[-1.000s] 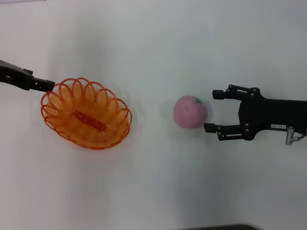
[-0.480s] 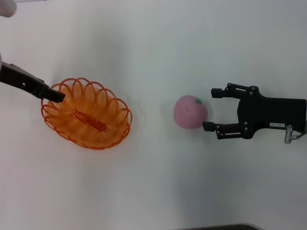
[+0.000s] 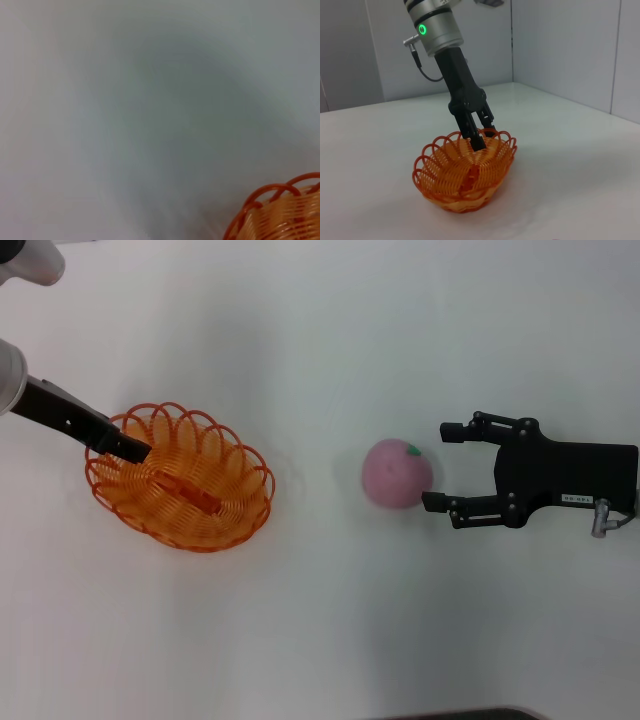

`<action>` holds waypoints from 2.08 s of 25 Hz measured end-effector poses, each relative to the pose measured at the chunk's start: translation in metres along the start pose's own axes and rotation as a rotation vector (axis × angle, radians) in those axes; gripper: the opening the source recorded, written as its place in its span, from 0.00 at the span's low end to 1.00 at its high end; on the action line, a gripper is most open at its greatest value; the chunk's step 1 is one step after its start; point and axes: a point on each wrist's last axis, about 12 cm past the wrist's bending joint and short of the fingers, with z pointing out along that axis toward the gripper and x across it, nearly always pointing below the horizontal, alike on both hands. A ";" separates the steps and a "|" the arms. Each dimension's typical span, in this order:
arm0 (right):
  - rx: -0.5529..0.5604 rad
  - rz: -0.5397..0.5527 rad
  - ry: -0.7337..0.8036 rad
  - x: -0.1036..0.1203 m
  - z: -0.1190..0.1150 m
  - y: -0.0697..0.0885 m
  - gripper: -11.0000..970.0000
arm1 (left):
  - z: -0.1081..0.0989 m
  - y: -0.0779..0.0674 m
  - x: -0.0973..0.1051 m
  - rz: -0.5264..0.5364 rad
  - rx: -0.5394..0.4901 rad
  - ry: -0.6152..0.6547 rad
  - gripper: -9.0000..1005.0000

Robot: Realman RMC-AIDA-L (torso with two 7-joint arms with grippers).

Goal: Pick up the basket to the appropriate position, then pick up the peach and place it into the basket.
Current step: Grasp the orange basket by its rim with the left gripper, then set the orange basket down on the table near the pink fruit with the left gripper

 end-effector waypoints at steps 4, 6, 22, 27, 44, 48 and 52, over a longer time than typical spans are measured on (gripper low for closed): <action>0.001 -0.001 0.001 0.000 0.000 0.000 0.96 | -0.001 0.001 -0.001 -0.011 -0.005 -0.001 0.69; 0.001 -0.003 0.001 -0.001 0.001 -0.001 0.96 | -0.001 0.001 -0.001 -0.008 -0.007 0.001 0.67; 0.001 -0.008 -0.006 -0.003 0.001 -0.002 0.96 | 0.000 -0.001 -0.003 0.005 -0.017 0.021 0.17; 0.001 -0.009 -0.006 -0.003 0.001 -0.002 0.96 | -0.004 0.001 -0.005 -0.039 -0.016 0.024 0.11; 0.007 -0.005 -0.010 -0.002 -0.001 -0.001 0.96 | -0.022 0.005 0.011 -0.300 0.228 0.034 0.07; 0.010 -0.007 -0.009 -0.002 -0.001 -0.002 0.96 | -0.022 0.006 0.015 -0.331 0.253 0.029 0.07; 0.010 -0.008 -0.009 -0.003 -0.001 -0.003 0.96 | -0.020 0.004 0.026 -0.429 0.336 -0.015 0.06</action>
